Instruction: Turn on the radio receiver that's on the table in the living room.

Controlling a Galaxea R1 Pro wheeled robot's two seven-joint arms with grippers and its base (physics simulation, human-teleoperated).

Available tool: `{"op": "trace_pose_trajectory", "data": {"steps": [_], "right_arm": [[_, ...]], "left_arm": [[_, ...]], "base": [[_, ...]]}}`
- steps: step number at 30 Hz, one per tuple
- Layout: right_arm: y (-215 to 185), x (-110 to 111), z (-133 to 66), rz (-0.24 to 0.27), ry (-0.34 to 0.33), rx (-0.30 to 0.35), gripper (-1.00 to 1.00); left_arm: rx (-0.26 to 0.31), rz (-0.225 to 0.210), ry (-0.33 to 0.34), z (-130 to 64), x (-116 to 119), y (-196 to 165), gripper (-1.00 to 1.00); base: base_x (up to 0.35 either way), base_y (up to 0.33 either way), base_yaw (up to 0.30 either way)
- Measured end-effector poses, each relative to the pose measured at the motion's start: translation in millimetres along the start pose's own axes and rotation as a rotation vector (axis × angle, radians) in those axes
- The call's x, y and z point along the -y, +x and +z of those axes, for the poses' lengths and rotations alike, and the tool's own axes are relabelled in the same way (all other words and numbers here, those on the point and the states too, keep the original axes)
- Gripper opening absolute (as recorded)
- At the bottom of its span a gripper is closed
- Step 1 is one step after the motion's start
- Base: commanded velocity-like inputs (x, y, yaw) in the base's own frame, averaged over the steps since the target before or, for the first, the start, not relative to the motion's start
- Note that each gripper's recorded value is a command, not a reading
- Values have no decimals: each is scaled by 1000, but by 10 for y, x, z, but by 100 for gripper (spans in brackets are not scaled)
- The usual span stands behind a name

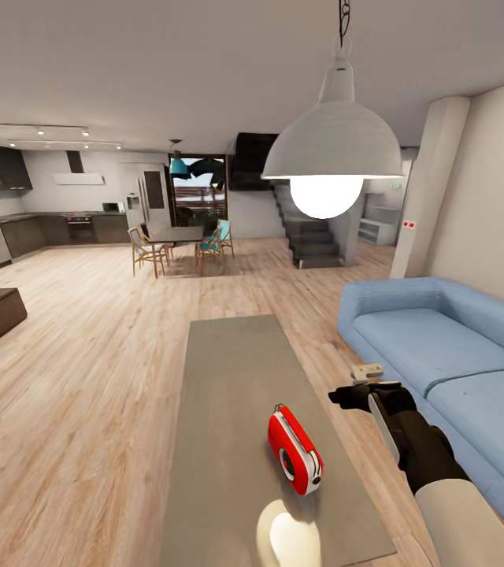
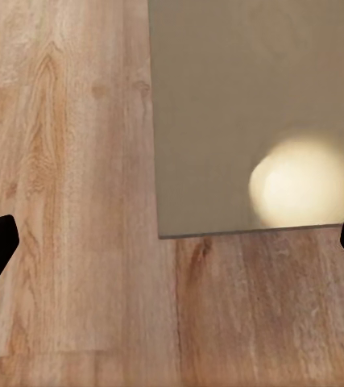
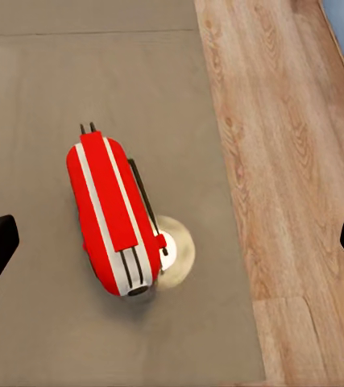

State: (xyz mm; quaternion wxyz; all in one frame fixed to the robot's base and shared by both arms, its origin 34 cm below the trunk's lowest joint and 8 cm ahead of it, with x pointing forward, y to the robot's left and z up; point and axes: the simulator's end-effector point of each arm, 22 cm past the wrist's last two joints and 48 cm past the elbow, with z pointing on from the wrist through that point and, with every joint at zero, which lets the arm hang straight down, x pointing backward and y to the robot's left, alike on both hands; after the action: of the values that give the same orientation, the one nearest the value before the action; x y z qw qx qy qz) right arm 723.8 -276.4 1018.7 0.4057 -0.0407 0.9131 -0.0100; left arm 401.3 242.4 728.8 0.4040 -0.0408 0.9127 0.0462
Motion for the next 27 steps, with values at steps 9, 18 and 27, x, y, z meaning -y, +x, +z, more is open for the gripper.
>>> {"op": "trace_pose_trajectory", "data": {"steps": [9, 18, 27], "right_arm": [[0, 5, -1, 2, -1, 0, 100], [0, -19, 1, 3, -10, 0, 100], [0, -15, 0, 1, -6, 0, 100]], "left_arm": [[1, -1, -3, -1, -1, -4, 100], [0, 0, -4, 0, -10, 0, 100], [0, 0, -3, 0, -8, 0, 100]], "base": [[87, -86, 0], [203, -196, 0], [18, -17, 132]]}}
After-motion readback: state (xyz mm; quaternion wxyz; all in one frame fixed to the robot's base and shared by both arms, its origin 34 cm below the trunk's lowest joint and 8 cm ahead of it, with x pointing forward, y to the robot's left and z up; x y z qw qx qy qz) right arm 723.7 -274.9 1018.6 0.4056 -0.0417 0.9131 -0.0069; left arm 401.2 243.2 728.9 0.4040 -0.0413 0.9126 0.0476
